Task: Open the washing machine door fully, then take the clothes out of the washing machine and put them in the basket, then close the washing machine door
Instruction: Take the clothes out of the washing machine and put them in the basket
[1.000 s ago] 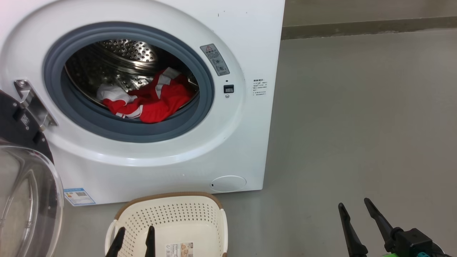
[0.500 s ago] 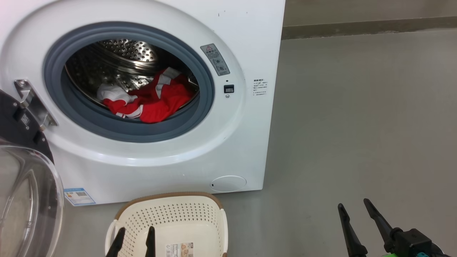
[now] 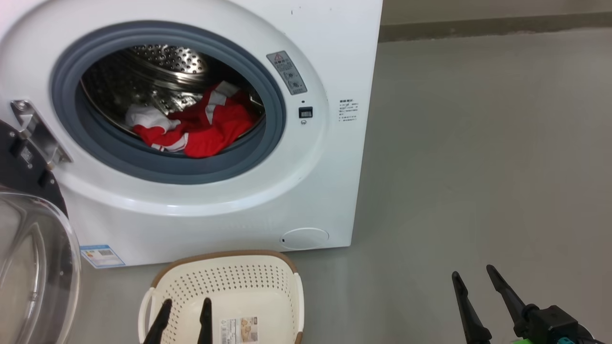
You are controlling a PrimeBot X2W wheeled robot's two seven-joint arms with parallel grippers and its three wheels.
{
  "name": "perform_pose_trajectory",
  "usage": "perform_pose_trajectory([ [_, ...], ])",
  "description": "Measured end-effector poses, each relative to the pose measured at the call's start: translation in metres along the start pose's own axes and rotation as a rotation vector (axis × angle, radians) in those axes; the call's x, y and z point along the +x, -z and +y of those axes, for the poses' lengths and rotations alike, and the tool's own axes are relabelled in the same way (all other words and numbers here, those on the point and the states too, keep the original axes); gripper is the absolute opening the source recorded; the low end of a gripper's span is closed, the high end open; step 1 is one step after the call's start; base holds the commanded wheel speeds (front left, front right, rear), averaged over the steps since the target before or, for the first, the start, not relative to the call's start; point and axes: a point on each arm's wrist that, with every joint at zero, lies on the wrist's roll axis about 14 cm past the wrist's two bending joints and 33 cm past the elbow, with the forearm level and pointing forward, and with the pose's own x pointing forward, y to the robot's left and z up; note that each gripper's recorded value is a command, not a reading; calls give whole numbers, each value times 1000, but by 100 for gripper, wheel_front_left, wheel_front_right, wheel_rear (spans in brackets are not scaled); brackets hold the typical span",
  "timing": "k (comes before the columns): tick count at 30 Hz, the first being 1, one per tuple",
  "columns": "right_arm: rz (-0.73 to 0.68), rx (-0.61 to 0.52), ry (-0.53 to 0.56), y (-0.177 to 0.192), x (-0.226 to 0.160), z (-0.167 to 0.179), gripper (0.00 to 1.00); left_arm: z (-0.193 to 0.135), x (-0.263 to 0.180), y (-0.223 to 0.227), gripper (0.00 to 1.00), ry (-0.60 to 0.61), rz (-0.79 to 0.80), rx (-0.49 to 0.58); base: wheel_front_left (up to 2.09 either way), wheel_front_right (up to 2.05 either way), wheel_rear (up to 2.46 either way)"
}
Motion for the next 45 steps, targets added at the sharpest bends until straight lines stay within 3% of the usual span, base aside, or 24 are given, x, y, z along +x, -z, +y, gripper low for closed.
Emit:
perform_pose_trajectory([
  [12,35,-5,17,9,21,-6,100,-24,58,21,100,101,42,-34,0,0,0],
  [27,77,-8,52,28,69,-22,100,-27,180,92,100,161,291,-92,0,0,0],
  [45,115,19,135,45,84,-51,100,-11,329,42,100,155,124,-92,0,0,0],
])
